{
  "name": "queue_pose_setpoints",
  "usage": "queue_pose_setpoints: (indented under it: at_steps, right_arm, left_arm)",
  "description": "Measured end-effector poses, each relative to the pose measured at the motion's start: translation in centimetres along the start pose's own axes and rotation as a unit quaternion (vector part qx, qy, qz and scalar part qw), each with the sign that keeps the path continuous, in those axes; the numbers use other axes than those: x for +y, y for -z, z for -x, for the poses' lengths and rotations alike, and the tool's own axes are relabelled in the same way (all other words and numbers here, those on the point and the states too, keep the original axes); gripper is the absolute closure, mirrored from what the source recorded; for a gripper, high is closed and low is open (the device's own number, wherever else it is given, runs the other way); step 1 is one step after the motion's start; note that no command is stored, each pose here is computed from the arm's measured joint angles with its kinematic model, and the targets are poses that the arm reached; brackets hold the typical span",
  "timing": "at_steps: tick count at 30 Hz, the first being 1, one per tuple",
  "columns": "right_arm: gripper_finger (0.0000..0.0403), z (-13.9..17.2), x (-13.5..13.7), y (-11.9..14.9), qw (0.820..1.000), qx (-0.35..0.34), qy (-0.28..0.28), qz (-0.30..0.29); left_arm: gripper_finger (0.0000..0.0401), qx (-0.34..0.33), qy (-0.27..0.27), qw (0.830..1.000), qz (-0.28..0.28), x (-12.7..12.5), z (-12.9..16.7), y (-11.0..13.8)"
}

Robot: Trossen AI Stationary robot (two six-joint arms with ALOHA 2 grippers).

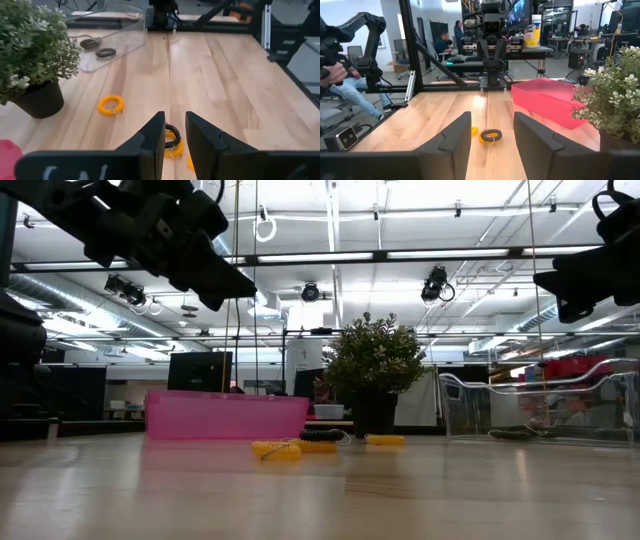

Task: Sort spring keychains
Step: Put the black spring keychain into the transparent bin

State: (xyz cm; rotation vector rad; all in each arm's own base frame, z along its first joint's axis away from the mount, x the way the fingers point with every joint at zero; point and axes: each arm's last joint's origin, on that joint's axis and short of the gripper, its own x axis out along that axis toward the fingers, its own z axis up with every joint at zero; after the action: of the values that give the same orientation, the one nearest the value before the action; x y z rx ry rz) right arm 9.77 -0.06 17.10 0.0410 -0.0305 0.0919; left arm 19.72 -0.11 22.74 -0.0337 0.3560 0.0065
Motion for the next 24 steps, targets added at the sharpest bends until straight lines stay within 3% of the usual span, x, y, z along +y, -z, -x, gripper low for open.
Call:
queue_pose_setpoints:
  at_steps: [18,24]
  right_arm:
    - [0.0250,0.0,0.0,0.0,1.000,-0.001,0.000,0.000]
    - [0.0250,0.0,0.0,0.0,1.000,-0.001,0.000,0.000]
  left_arm:
    - [0.0321,0.117,-0.014,0.993,0.000,-0.2,-7.9,-0.5]
    - [0.0321,0.192,-0.056,0.980,-0.009,0.0,-11.4,0.2]
